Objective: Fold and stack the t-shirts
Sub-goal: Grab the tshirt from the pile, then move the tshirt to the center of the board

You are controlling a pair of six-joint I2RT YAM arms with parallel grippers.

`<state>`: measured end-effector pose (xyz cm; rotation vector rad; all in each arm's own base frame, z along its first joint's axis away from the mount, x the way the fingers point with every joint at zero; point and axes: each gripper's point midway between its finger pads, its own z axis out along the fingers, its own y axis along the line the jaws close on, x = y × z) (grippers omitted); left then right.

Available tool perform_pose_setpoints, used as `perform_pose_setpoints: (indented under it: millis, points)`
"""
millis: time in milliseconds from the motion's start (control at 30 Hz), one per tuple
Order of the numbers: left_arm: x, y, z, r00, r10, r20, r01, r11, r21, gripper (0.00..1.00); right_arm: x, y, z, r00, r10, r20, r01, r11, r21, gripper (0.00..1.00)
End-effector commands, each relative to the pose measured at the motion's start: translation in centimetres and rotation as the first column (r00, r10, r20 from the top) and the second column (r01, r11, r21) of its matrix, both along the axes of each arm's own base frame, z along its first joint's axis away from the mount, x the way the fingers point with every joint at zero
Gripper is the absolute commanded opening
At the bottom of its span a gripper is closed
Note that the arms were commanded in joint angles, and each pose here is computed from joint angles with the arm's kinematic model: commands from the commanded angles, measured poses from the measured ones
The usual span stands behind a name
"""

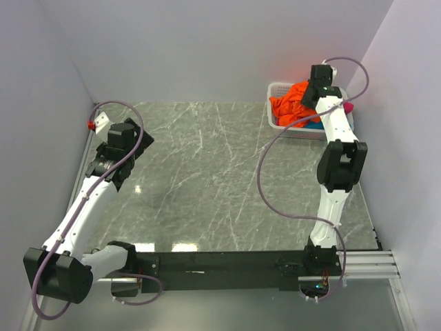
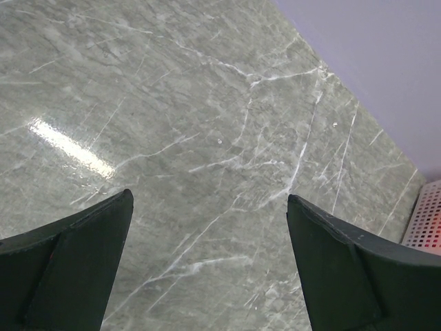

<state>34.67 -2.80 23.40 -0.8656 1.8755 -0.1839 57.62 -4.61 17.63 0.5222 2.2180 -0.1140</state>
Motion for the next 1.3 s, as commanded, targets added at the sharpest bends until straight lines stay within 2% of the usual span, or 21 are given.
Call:
perform_pose_setpoints:
  millis: [0,33,167,267,400,433,533,633,667,700,733,767,800,833,867,900,933,967,1000,1100,1267]
  points:
    - [0.2,-0.2,3.5,0.995,-0.024,0.099,0.026,1.0,-0.01,1.0,-1.9,1.6,16.7,0.933,0.055,0.354,-0.045,0.998,-0.035,0.0]
    - [0.1,-0.3,3.6,0.994,-0.032,0.107,0.034,0.999,-0.012,0.99,-2.6,1.5,18.4,0.924,0.063,0.377,-0.046,0.997,-0.055,0.0]
    - [-0.3,-0.6,4.6,0.988,-0.054,0.142,0.057,0.998,-0.018,0.99,-6.5,6.2,25.9,0.858,0.158,0.489,-0.114,0.986,-0.119,0.0]
    - [-0.8,-0.6,5.2,0.986,-0.058,0.159,0.063,0.998,-0.024,0.99,-10.0,11.0,31.4,0.771,0.273,0.575,-0.199,0.961,-0.189,0.0]
    - [-1.6,-0.6,6.0,0.981,-0.06,0.186,0.068,0.997,-0.039,0.99,-15.6,19.8,37.5,0.564,0.465,0.683,-0.436,0.87,-0.232,0.0]
    - [-1.7,-0.5,6.0,0.981,-0.057,0.188,0.066,0.997,-0.042,1.0,-17.7,23.1,39.5,0.472,0.525,0.708,-0.504,0.82,-0.272,0.0]
    - [-2.6,-0.2,6.8,0.978,-0.035,0.205,0.048,0.997,-0.059,0.99,-21.4,28.4,41.6,0.347,0.582,0.736,-0.6,0.741,-0.303,0.0]
    - [-3.6,0.2,7.3,0.977,-0.018,0.213,0.033,0.997,-0.069,1.0,-21.2,29.1,39.9,0.393,0.564,0.726,-0.606,0.753,-0.257,0.0]
    - [-4.0,0.6,7.5,0.975,0.005,0.222,0.011,0.997,-0.071,0.99,-20.4,28.2,38.8,0.454,0.531,0.716,-0.561,0.794,-0.234,0.0]
    - [-4.2,0.8,7.6,0.974,0.02,0.225,-0.002,0.997,-0.079,0.99,-20.5,27.1,38.3,0.485,0.502,0.716,-0.527,0.821,-0.219,0.0]
    - [-4.6,1.2,7.8,0.972,0.036,0.232,-0.017,0.996,-0.083,0.99,-19.3,27.2,34.6,0.552,0.498,0.669,-0.504,0.838,-0.207,0.0]
    - [-4.8,1.6,7.6,0.971,0.061,0.231,-0.042,0.995,-0.086,1.0,-19.5,25.2,33.8,0.598,0.445,0.666,-0.438,0.878,-0.193,0.0]
    - [-4.9,1.8,7.6,0.97,0.07,0.232,-0.051,0.995,-0.086,0.99,-19.6,24.8,32.3,0.626,0.421,0.656,-0.429,0.889,-0.162,0.01]
    - [-5.0,1.9,7.6,0.969,0.081,0.234,-0.062,0.994,-0.089,0.99,-19.1,24.7,26.8,0.693,0.439,0.572,-0.43,0.888,-0.16,0.03]
    - [-5.1,2.1,7.5,0.968,0.094,0.233,-0.075,0.993,-0.09,1.0,-19.4,24.2,24.4,0.718,0.429,0.548,-0.429,0.893,-0.137,0.09]
    - [-5.1,2.1,7.4,0.968,0.096,0.233,-0.076,0.993,-0.092,0.99,-20.4,23.2,24.0,0.716,0.389,0.579,-0.435,0.898,-0.065,0.37]
    - [-5.0,2.1,7.3,0.969,0.097,0.229,-0.078,0.993,-0.09,0.99,-20.6,22.8,17.9,0.772,0.405,0.489,-0.441,0.897,-0.046,0.51]
    - [-4.8,2.0,7.0,0.971,0.093,0.221,-0.075,0.993,-0.091,0.99,-21.6,21.7,17.0,0.783,0.375,0.497,-0.43,0.903,-0.004,0.62]
    - [-4.6,1.8,6.7,0.973,0.083,0.216,-0.064,0.994,-0.094,0.99,-22.1,21.0,12.4,0.828,0.355,0.433,-0.42,0.905,0.063,0.82]
    - [-3.3,0.3,5.2,0.985,0.019,0.172,-0.001,0.995,-0.103,0.99,-23.9,19.3,8.2,0.875,0.315,0.367,-0.382,0.916,0.125,0.85]
    - [-1.6,-1.8,1.3,0.997,-0.062,0.041,0.067,0.99,-0.12,0.99,-25.6,19.7,6.8,0.856,0.387,0.342,-0.449,0.885,0.123,0.86]
